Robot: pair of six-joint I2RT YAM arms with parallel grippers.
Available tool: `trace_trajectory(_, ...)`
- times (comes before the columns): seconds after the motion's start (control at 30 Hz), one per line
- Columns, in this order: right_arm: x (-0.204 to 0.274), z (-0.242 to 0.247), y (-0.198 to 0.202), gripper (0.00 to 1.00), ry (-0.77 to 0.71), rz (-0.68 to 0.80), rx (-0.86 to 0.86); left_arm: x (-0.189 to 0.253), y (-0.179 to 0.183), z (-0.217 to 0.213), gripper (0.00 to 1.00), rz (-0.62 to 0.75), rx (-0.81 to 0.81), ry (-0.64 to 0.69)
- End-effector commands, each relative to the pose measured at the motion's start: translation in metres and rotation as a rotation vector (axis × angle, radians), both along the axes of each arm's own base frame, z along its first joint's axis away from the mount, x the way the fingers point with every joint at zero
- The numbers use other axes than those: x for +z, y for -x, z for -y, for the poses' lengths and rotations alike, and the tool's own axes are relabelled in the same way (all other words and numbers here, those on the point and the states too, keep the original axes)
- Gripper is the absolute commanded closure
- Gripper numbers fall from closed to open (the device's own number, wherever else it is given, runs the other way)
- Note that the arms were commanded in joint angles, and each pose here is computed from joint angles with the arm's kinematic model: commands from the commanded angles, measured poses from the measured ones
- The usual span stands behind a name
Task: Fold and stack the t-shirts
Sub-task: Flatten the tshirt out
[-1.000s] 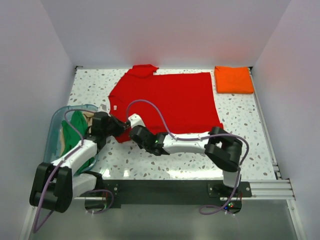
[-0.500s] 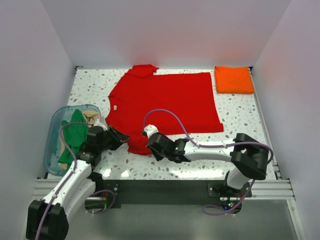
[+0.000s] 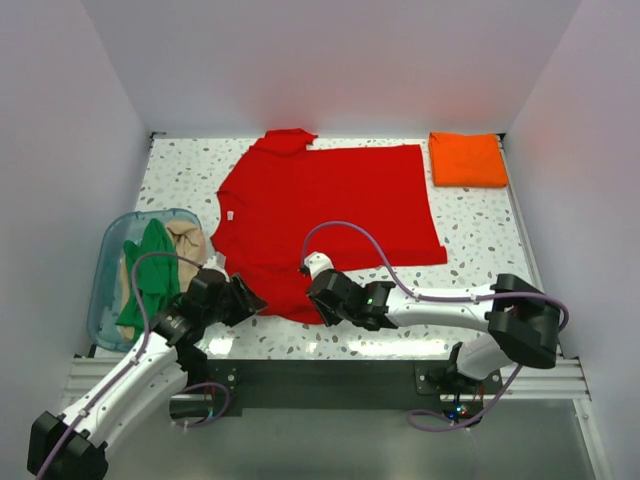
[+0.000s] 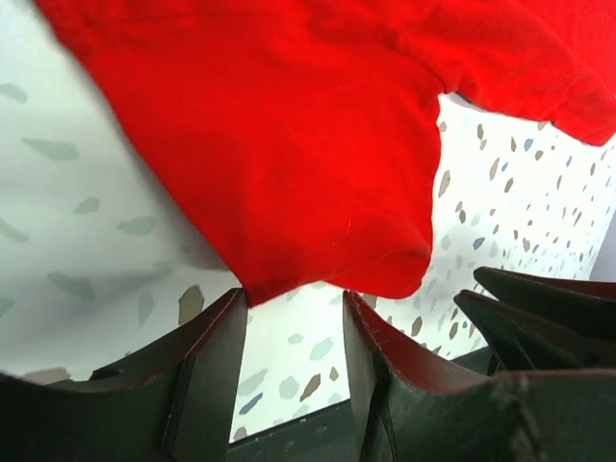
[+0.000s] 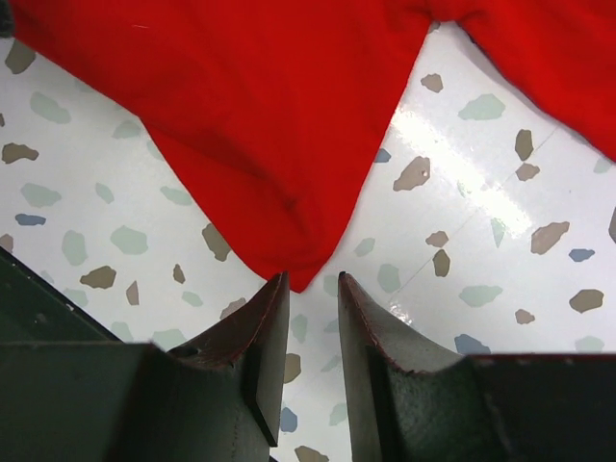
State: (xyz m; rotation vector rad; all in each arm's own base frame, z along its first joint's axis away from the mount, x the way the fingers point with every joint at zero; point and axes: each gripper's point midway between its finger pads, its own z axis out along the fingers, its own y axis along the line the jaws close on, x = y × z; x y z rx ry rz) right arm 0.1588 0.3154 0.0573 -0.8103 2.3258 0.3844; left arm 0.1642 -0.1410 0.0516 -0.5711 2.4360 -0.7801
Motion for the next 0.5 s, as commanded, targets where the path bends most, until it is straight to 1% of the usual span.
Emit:
trace_trajectory(0.0,0.016,0.003,-0.004,0.69,-0.012,0.028,-0.032,0.011,-0.004,-0.015,0.51,0.003,0.102,-0.061)
trace_trajectory(0.13,0.029,-0.013,0.007,0.67,-0.112,-0.005,0.026,0.015,-0.005,-0.012,0.49,0.007,0.083,-0.068)
trace_trajectory(0.23,0.031,-0.025,0.011,0.66,-0.158,-0.013,0.057,0.022,-0.012,-0.012,0.48,0.025,0.082,-0.089)
trace_trajectory(0.33,0.028,-0.043,0.019,0.67,-0.158,-0.005,0.104,0.033,-0.021,-0.009,0.46,0.047,0.076,-0.093)
trace_trajectory(0.47,0.009,-0.062,0.020,0.68,-0.086,0.021,0.135,0.043,-0.027,-0.008,0.44,0.065,0.074,-0.104)
